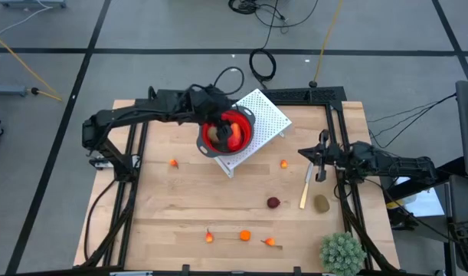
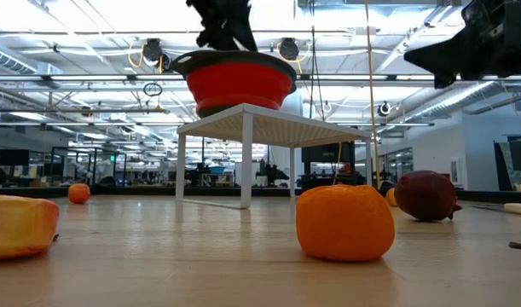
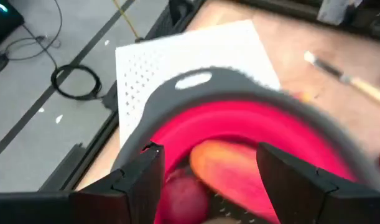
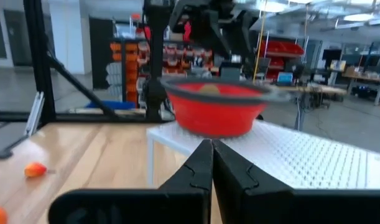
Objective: Pick & Place Fruit
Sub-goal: Put the pomegranate into the red strainer bowl on the shelf
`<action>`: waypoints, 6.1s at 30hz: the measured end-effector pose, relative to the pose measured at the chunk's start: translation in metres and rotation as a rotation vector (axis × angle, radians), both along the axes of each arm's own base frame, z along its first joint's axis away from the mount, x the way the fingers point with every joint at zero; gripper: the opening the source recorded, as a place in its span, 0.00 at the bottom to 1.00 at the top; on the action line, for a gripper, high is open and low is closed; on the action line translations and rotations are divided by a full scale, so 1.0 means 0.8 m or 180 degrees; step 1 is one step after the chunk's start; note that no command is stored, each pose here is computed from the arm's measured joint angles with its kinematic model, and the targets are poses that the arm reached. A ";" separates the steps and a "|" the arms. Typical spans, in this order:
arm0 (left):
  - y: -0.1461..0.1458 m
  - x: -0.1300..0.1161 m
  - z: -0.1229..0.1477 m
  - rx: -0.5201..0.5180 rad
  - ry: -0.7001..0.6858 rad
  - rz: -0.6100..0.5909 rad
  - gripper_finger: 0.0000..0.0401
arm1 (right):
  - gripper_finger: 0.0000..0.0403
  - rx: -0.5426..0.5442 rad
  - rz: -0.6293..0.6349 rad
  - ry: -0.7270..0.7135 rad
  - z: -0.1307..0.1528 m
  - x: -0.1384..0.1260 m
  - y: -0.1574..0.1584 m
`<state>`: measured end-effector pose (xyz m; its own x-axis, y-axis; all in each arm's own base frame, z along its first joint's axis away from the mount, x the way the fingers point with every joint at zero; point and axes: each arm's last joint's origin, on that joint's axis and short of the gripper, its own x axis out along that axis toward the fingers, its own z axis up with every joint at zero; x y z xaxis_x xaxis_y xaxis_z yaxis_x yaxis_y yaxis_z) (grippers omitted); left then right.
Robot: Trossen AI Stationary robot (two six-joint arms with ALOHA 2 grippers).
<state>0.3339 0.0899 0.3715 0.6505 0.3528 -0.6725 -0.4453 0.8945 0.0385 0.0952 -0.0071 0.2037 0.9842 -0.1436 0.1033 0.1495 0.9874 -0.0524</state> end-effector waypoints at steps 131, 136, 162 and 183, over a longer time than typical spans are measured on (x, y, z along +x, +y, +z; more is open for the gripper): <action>-0.129 -0.332 -0.175 -0.0349 -0.2009 -0.1804 0.63 | 0.04 -0.0124 0.1615 0.4175 0.052 0.266 0.154; -0.128 -0.333 -0.176 -0.0379 -0.2003 -0.1791 0.63 | 0.11 0.0175 0.1497 0.4443 0.043 0.263 0.153; -0.128 -0.333 -0.177 -0.0424 -0.1981 -0.1769 0.63 | 0.50 0.1006 0.1172 0.4636 0.042 0.268 0.119; -0.128 -0.333 -0.177 -0.0420 -0.1981 -0.1770 0.63 | 0.64 0.1080 0.0981 0.4613 0.042 0.268 0.118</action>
